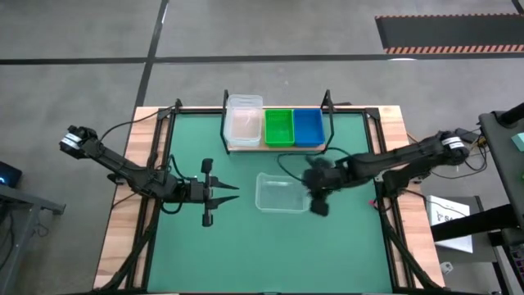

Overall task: Stack baskets on shelf by color
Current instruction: Stack the transparent bin on the transparent bins on the shelf

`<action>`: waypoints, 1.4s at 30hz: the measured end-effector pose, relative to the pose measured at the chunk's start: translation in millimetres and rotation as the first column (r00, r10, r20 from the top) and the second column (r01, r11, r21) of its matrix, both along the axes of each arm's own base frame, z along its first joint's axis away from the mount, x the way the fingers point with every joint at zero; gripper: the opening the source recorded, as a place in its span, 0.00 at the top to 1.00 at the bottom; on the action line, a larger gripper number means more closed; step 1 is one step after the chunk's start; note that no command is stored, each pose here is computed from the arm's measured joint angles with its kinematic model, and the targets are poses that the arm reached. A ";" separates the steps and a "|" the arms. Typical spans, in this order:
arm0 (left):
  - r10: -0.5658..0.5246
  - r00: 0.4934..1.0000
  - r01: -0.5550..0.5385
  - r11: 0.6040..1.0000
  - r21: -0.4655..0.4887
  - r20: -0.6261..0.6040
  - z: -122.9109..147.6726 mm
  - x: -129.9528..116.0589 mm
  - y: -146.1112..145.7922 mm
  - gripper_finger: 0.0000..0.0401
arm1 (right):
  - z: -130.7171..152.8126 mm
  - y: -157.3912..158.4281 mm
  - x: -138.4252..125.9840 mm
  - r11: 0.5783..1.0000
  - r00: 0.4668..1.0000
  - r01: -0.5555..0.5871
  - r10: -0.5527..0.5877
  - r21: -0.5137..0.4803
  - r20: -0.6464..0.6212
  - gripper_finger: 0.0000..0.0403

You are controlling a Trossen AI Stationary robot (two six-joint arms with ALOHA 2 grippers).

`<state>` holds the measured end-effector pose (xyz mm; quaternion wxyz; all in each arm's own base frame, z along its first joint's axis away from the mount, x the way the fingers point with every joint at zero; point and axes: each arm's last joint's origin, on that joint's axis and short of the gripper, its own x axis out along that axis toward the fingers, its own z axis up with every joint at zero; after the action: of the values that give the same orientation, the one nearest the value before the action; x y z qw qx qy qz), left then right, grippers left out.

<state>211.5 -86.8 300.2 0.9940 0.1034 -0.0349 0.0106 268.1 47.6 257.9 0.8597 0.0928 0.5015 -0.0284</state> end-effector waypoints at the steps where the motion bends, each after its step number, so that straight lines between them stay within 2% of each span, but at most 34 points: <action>1: 0.000 1.000 0.000 1.000 0.000 0.000 0.0 0.0 0.0 0.80 | 0.1 -4.4 -11.2 0.994 0.996 0.045 -0.051 -0.095 -0.069 0.78; 3: 0.000 1.000 0.000 1.000 0.000 0.000 0.0 0.0 0.0 0.80 | -0.5 -11.4 -27.1 0.958 0.979 0.123 -0.161 -0.260 -0.128 0.83; 5: 0.000 1.000 0.000 1.000 -0.002 0.002 -0.2 0.5 -0.2 0.80 | -5.5 -17.1 -37.3 0.921 0.968 0.142 -0.206 -0.362 -0.144 0.89; 8: 0.000 1.000 0.001 1.000 -0.029 0.032 -2.7 8.4 -3.9 0.80 | -21.2 -19.8 -39.1 0.911 0.977 0.107 -0.171 -0.398 -0.127 0.96; 12: 0.020 1.000 -0.018 0.997 -0.076 0.024 -12.3 38.1 -10.9 0.80 | -46.1 -24.9 -34.8 0.907 0.991 0.077 -0.116 -0.415 -0.070 0.98; 15: 0.024 0.995 -0.035 0.993 -0.114 -0.093 -34.5 67.4 -21.3 0.80 | -60.2 -29.0 -31.2 0.910 0.998 0.043 -0.054 -0.412 -0.015 0.98; 17: 0.010 0.972 -0.033 0.995 -0.097 -0.233 -55.0 80.2 -30.2 0.80 | -63.1 -33.5 -28.2 0.917 0.999 0.039 -0.033 -0.397 0.020 0.98; 19: -0.011 0.935 -0.031 0.993 -0.112 -0.355 -65.5 89.1 -37.7 0.80 | -64.2 -38.2 -26.4 0.914 0.999 0.036 -0.022 -0.404 0.038 0.98; 22: 0.014 0.851 -0.106 0.984 -0.146 -0.525 -78.7 96.8 -42.9 0.80 | -65.4 -43.8 -23.3 0.908 0.997 0.016 0.015 -0.418 0.070 0.98; 25: 0.085 0.763 -0.231 0.962 -0.148 -0.641 -97.2 102.6 -39.0 0.80 | -65.8 -46.6 -20.6 0.925 0.993 -0.025 0.067 -0.379 0.100 0.98; 29: 0.115 0.738 -0.293 0.942 -0.162 -0.665 -106.9 106.8 -34.9 0.80 | -66.4 -44.3 -19.8 0.951 0.986 -0.089 0.127 -0.297 0.112 0.98; 31: 0.168 0.688 -0.353 0.928 -0.123 -0.706 -110.0 99.9 -30.3 0.80 | -67.3 -40.0 -20.5 0.968 0.980 -0.137 0.164 -0.212 0.116 0.98; 34: 0.289 0.610 -0.495 0.866 -0.069 -0.738 -98.4 80.1 -19.8 0.80 | -66.7 -28.3 -20.1 0.969 0.956 -0.242 0.246 -0.044 0.158 0.98; 36: 0.349 0.580 -0.587 0.805 -0.081 -0.736 -85.8 66.3 -12.2 0.80 | -66.2 -17.2 -19.1 0.955 0.935 -0.295 0.288 0.002 0.207 0.98; 38: 0.366 0.588 -0.629 0.768 -0.123 -0.721 -74.2 54.5 -8.5 0.80 | -64.3 -6.1 -17.9 0.943 0.913 -0.333 0.322 0.002 0.249 0.98; 42: 0.298 0.706 -0.558 0.793 -0.245 -0.643 -49.1 47.7 -14.3 0.80 | -59.9 8.7 -20.7 0.939 0.904 -0.337 0.341 -0.062 0.258 0.98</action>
<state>259.2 -101.1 251.1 0.9228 -0.1106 0.2942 0.2230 247.5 56.4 198.1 0.9114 0.0002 0.3905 0.1301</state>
